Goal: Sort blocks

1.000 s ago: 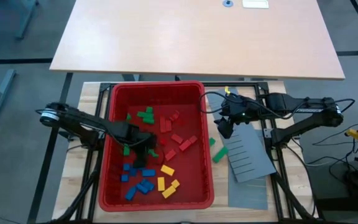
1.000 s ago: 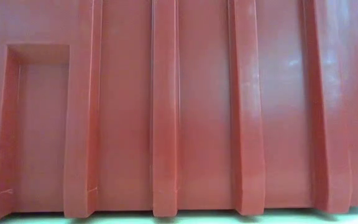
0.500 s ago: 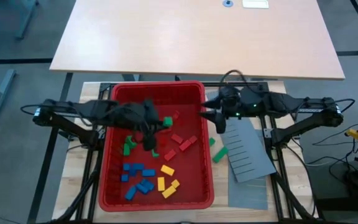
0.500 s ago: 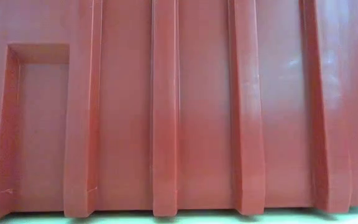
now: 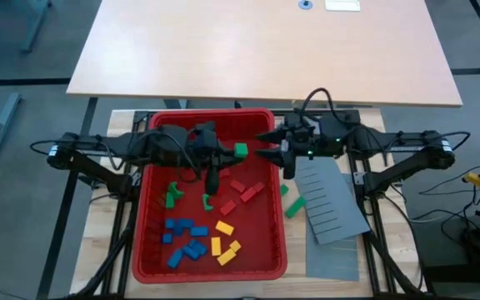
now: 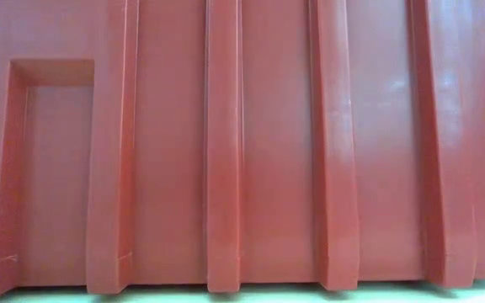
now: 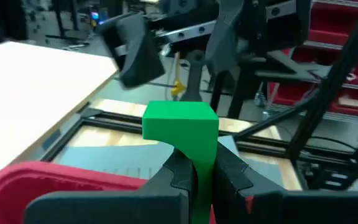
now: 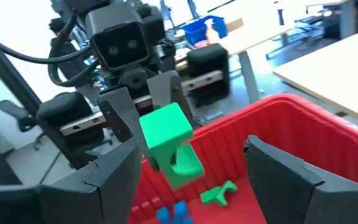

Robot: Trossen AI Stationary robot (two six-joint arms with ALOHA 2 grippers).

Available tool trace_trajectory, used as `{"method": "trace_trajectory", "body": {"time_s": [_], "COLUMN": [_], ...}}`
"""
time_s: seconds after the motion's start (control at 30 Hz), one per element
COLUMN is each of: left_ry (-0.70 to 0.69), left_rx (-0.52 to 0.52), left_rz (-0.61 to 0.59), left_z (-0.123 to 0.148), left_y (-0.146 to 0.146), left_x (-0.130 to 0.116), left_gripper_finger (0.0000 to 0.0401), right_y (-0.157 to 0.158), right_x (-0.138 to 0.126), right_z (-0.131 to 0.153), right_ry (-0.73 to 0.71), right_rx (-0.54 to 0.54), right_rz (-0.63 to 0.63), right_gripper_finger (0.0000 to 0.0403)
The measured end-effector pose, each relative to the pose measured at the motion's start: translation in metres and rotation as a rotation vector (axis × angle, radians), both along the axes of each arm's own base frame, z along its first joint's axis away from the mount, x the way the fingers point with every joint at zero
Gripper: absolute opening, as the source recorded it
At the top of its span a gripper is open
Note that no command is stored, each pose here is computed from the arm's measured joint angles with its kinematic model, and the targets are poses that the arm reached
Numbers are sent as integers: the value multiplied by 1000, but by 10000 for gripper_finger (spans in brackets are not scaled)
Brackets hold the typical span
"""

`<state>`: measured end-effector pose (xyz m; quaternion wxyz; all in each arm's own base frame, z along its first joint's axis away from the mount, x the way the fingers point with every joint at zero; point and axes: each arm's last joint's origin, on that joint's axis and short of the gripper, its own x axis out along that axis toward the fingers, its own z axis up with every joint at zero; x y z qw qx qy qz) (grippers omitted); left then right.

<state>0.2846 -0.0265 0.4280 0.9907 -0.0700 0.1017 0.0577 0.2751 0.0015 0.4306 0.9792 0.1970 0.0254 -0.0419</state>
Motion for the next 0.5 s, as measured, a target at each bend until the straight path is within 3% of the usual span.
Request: {"method": "trace_trajectory", "body": {"time_s": [0.27, 0.5], "left_ry": [-34, -52], "left_rx": [-59, -88], "left_rz": [-72, -111], "left_z": [-3, -4], "left_y": [-4, -6], "left_x": [12, 17], "left_gripper_finger": [8, 8], "right_y": [4, 6], "right_x": [35, 50], "right_z": [-16, -20], "right_ry": [-25, -88], "right_rx": [21, 33], "right_rz": [105, 164], "right_gripper_finger": [250, 236]}}
